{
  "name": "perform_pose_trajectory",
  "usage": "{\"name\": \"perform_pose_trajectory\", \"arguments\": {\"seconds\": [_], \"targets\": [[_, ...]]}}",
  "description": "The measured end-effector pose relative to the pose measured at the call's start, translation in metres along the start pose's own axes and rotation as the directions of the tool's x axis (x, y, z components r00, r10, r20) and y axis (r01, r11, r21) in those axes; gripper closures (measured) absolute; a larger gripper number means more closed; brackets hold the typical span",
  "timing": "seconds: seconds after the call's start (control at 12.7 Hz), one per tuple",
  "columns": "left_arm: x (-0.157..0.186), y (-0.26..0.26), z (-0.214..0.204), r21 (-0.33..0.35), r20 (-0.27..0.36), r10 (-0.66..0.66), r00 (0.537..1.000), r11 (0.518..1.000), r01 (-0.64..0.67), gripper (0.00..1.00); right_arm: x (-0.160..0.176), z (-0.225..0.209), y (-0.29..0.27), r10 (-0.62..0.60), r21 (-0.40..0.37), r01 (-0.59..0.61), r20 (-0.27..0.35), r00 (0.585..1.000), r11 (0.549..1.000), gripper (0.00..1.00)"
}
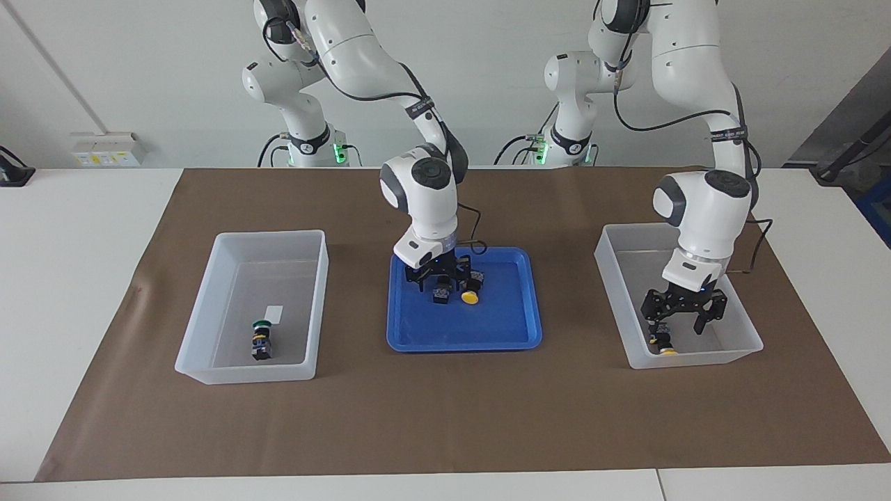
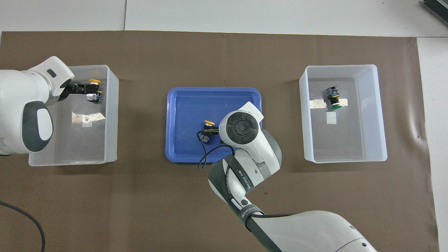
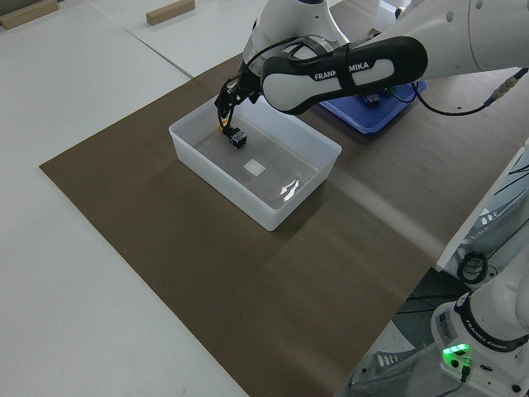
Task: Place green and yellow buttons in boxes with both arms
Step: 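Release the yellow button with the left gripper while the right gripper grasps green, then carry the second green button to its box while the left gripper grasps yellow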
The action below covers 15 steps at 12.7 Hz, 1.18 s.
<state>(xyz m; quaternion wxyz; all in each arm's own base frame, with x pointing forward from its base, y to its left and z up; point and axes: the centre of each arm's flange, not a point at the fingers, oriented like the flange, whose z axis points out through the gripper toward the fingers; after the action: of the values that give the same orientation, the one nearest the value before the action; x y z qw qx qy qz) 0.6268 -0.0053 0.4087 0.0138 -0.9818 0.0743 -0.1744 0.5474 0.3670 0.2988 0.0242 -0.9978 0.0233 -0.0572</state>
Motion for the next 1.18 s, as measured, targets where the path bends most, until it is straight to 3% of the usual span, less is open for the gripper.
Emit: {"name": "perform_pose_trajectory", "arguments": {"seconds": [0.16, 0.39, 0.79, 0.94, 1.18], "targets": [[0.000, 0.021, -0.031, -0.019, 0.042, 0.032, 0.999, 0.999, -0.031, 0.00, 0.006, -0.008, 0.004, 0.012, 0.002, -0.012, -0.006, 1.000, 1.000, 0.56], [0.000, 0.065, -0.057, -0.049, 0.074, 0.097, 0.993, 0.994, -0.094, 0.00, 0.042, -0.061, 0.040, 0.053, 0.005, -0.053, -0.023, 0.998, 0.999, 0.56], [-0.021, 0.213, -0.057, -0.124, 0.084, 0.214, 0.973, 0.971, -0.203, 0.00, 0.102, -0.170, 0.201, 0.002, 0.004, -0.001, -0.071, 0.997, 1.000, 0.56], [-0.041, 0.268, -0.055, -0.151, 0.062, 0.253, 0.966, 0.959, -0.241, 0.00, 0.109, -0.178, 0.255, -0.057, -0.016, 0.056, -0.048, 0.997, 0.998, 0.56], [-0.064, 0.312, -0.046, -0.170, 0.069, 0.239, 0.968, 0.959, -0.225, 0.00, 0.099, -0.149, 0.309, -0.106, -0.031, 0.106, 0.021, 0.994, 0.994, 0.56]]}}
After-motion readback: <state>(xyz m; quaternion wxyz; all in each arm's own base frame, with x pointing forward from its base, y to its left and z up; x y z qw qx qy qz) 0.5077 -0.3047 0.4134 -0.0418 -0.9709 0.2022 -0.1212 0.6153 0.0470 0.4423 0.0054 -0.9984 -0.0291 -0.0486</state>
